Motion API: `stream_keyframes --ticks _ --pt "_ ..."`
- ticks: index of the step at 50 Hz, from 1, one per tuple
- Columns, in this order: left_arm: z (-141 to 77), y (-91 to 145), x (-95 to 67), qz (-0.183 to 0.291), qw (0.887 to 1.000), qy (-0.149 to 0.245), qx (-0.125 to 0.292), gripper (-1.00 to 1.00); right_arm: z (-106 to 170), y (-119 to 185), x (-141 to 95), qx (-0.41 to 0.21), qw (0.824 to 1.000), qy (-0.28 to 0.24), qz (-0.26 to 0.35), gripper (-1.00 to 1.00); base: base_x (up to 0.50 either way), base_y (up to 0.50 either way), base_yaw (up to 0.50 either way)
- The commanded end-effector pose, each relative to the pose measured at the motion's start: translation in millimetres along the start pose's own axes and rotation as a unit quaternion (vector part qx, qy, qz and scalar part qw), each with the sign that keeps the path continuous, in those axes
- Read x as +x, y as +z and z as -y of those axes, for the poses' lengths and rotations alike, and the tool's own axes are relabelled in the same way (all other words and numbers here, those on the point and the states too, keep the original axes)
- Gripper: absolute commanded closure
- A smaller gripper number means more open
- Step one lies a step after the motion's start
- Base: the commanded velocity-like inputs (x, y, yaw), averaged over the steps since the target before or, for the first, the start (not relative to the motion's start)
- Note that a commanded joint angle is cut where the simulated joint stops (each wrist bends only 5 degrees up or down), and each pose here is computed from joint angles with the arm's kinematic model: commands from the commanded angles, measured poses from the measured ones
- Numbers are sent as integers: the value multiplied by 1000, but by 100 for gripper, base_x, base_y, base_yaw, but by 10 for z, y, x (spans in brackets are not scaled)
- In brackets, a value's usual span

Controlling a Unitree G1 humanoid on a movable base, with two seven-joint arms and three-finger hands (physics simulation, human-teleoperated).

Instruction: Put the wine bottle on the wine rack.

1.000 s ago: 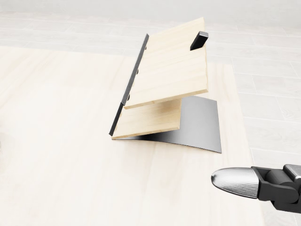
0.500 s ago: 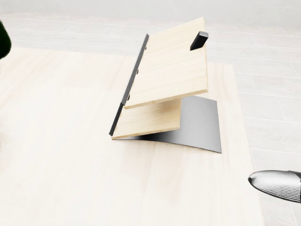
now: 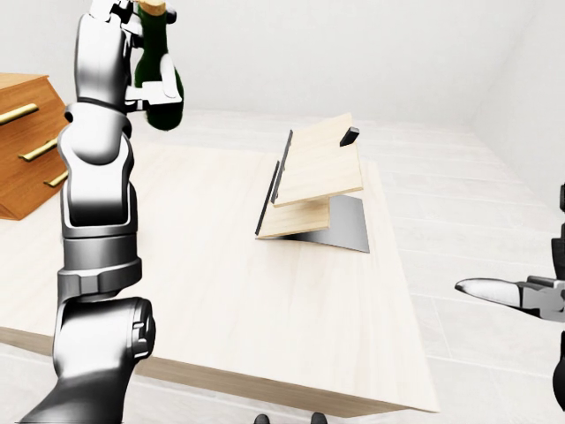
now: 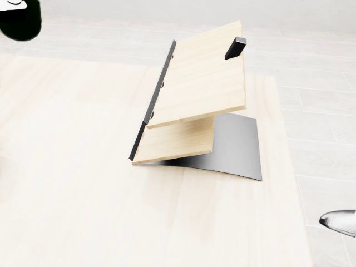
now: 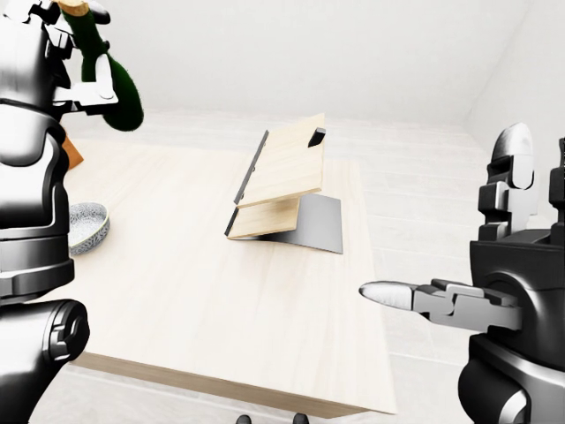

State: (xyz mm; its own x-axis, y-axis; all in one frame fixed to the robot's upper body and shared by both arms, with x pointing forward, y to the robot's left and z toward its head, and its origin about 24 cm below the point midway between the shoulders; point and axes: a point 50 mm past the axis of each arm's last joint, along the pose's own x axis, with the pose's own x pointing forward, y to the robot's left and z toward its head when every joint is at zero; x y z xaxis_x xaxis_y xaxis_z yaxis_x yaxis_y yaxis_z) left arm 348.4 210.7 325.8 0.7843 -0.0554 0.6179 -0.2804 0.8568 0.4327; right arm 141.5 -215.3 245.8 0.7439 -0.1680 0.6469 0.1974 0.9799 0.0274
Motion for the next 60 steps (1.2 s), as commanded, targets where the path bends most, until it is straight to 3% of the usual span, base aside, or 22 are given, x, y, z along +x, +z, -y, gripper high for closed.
stream_keyframes --ticks 1,19,34,50,60 --pt "122 148 212 5 1000 -18 25 100 29 24 12 -11 999 24 -25 -100 0 0 0" --pt "417 456 510 18 998 -65 21 100 145 113 30 -29 999 10 -24 -100 0 0 0" --pt "587 565 606 16 995 -90 26 100 236 165 18 -40 999 -11 -22 -100 0 0 0" --pt "894 704 654 19 989 -141 35 100 324 225 5 -51 998 -30 -20 -100 0 0 0" --pt "1077 699 690 -2 986 -163 33 100 355 252 2 -53 998 -35 -22 -100 0 0 0"
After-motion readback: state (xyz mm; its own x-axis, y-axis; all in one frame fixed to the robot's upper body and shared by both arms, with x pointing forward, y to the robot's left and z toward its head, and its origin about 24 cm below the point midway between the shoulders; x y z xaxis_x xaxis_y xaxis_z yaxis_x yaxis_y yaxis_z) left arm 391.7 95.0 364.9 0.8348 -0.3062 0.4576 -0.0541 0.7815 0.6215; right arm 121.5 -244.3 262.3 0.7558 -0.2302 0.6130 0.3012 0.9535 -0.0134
